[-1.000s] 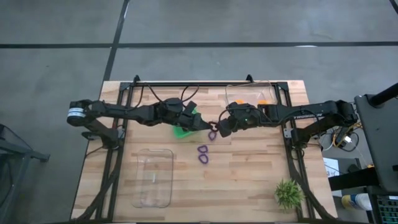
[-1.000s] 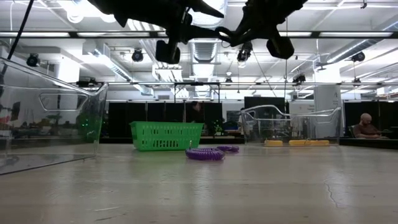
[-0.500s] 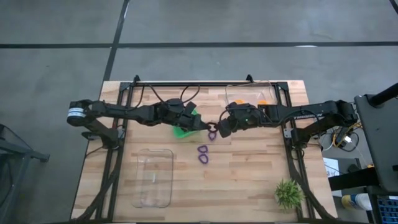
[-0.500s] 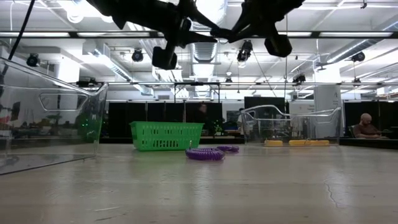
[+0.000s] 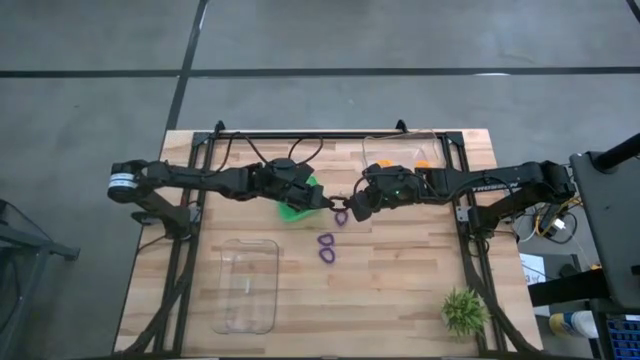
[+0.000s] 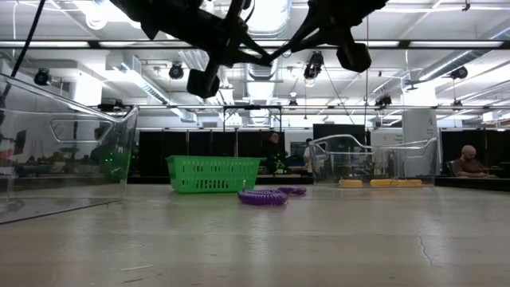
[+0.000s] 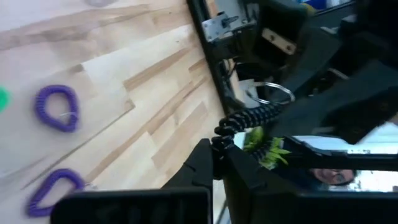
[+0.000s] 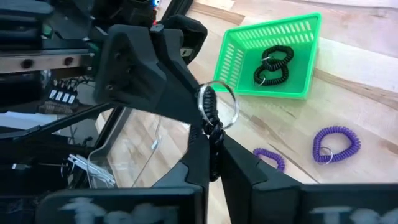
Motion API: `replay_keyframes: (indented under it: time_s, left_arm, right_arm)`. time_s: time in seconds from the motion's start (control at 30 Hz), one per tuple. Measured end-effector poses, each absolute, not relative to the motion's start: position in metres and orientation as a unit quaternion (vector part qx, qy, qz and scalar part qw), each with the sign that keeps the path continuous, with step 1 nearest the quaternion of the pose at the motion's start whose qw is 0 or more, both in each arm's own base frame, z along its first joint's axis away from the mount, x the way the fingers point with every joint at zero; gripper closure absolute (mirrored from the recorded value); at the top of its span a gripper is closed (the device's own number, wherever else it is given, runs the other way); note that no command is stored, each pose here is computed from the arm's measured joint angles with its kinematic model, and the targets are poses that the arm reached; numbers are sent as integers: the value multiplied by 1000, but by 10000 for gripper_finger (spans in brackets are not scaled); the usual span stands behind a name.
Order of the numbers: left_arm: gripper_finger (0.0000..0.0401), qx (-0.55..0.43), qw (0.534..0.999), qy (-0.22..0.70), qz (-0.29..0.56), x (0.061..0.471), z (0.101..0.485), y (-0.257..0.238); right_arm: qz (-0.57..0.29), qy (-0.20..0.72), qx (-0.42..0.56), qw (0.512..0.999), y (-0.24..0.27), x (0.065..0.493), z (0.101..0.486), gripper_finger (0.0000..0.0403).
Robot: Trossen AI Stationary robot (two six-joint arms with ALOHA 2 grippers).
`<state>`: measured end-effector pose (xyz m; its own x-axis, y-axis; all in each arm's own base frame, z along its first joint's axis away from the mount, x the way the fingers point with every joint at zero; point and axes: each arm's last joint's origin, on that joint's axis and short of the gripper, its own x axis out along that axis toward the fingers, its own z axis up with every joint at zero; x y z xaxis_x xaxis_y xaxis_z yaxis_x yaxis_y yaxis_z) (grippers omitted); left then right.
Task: Sort spring keychains
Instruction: Put the black spring keychain into the green bin
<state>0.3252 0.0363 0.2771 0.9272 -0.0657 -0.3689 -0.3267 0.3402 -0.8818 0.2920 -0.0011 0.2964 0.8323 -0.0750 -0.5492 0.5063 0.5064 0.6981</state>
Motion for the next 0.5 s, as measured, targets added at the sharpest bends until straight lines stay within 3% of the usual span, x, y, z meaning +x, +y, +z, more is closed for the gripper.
replay_keyframes:
  time_s: [0.3, 0.5]
  left_arm:
    - [388, -552, 791, 224, 138, 313, 267, 52]
    - [388, -513, 788, 279, 194, 301, 255, 65]
  right_arm:
    - [-197, 226, 448, 842, -3, 291, 294, 267]
    - [-198, 225, 447, 843, -3, 291, 294, 229]
